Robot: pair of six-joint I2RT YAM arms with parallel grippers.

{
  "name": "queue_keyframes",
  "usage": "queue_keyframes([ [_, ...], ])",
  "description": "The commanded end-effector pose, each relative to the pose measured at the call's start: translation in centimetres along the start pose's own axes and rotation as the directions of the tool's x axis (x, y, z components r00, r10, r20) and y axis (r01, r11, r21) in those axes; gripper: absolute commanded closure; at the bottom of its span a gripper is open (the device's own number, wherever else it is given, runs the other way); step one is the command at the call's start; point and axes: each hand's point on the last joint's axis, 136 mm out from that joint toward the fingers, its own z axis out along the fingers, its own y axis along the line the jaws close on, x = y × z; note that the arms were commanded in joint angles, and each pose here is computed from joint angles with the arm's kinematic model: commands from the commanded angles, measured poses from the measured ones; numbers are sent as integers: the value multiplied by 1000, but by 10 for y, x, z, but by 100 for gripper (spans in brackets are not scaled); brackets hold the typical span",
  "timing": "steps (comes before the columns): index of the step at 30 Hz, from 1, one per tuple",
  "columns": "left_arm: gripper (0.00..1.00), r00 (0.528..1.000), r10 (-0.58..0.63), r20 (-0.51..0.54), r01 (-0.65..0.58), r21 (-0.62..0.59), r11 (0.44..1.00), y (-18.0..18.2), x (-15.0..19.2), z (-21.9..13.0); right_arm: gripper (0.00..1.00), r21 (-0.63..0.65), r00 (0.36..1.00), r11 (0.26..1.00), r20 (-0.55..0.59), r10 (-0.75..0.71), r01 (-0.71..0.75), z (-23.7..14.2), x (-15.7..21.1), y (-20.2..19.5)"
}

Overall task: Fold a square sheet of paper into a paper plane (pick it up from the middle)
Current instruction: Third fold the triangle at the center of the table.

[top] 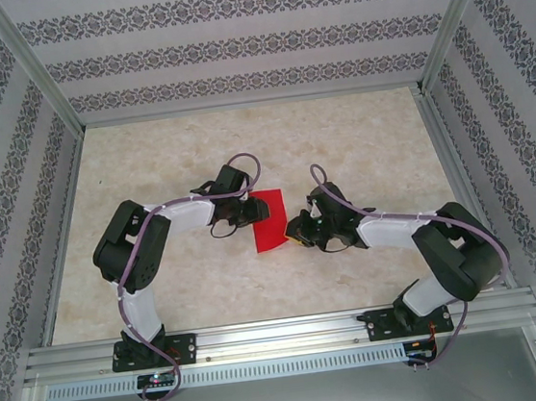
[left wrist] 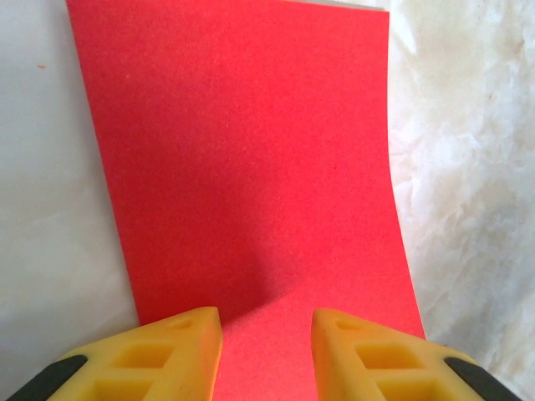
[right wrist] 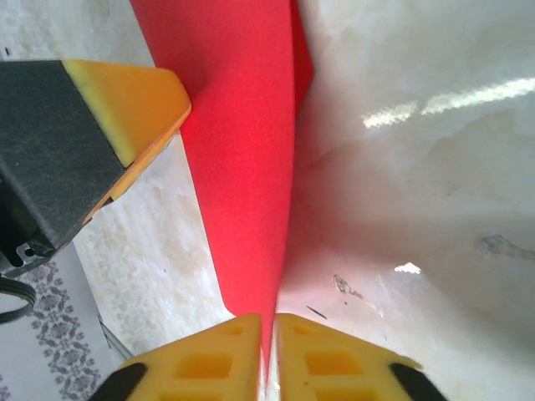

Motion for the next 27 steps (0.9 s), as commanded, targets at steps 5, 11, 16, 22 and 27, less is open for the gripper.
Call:
queue_keyframes([
  [5,63,999,1,-44,2,72,997,-21,9,-18,100,45,1000,999,-6,15,-14,-3,1,1],
  [11,62,999,38,12,-38,49,998,-28,-8,-32,100,72,1000,997,-17,1,0,-6,-2,4],
  [16,64,1000,18,21,-18,15,1000,-14,-20,-18,100,97,999,995,-44,0,4,-7,-1,2],
  [22,67,1000,11,-6,-11,-34,999,2,-19,-2,100,93,998,996,-59,-1,6,-5,-4,9],
  [27,73,999,-5,-50,3,-40,999,8,-11,8,100,80,998,997,-61,-4,8,-2,-9,17],
])
